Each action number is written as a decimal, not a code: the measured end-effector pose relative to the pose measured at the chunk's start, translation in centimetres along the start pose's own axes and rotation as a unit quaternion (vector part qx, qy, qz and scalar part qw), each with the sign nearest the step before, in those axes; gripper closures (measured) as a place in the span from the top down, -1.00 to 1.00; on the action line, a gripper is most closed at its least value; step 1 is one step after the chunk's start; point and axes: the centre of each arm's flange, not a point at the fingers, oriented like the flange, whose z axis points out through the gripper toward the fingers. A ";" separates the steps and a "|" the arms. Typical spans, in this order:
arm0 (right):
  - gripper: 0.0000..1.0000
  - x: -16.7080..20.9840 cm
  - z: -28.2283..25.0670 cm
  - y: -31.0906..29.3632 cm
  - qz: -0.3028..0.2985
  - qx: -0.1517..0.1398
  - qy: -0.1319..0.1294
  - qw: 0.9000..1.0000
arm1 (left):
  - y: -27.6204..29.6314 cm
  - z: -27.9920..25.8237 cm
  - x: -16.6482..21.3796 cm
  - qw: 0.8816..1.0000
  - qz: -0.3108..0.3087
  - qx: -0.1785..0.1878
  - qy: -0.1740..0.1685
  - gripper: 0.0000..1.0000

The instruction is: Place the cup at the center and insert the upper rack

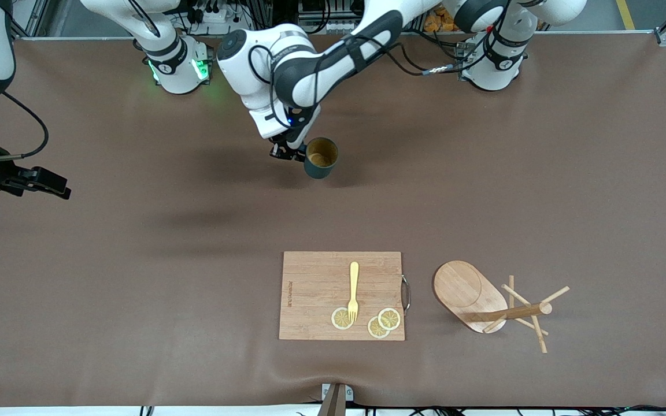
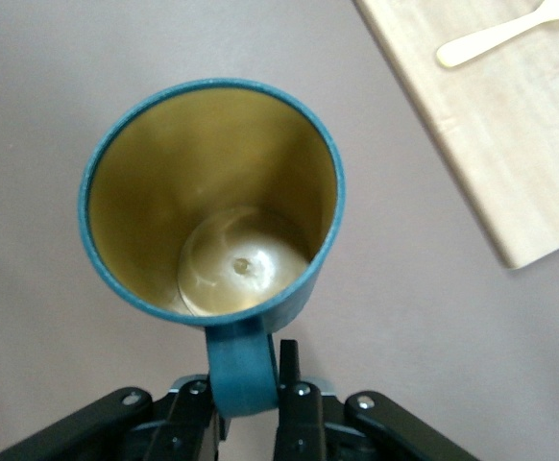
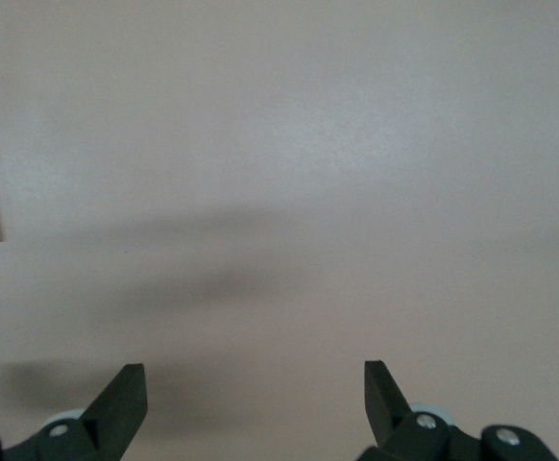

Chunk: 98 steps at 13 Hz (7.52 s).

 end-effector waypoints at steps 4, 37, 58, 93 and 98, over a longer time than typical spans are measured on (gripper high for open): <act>1.00 0.0 -0.8 0.0 0.002 0.000 0.007 1.000 | 3.6 -5.9 8.9 0.996 -0.001 -0.006 -0.084 -0.59; 1.00 0.2 -3.2 1.2 0.017 0.001 0.031 0.999 | 7.7 1.0 65.5 0.755 0.002 -0.246 -0.608 -0.59; 1.00 0.2 -3.7 2.0 0.024 0.002 0.036 0.999 | 3.7 14.5 69.9 0.703 0.103 -0.268 -0.651 -0.59; 1.00 0.3 -3.8 2.3 0.027 0.004 0.037 0.999 | 0.7 17.9 76.3 0.690 0.088 -0.349 -0.628 1.00; 1.00 0.3 -4.0 2.3 0.027 0.005 0.039 0.999 | 1.1 9.6 75.7 0.775 0.165 -0.313 -0.524 1.00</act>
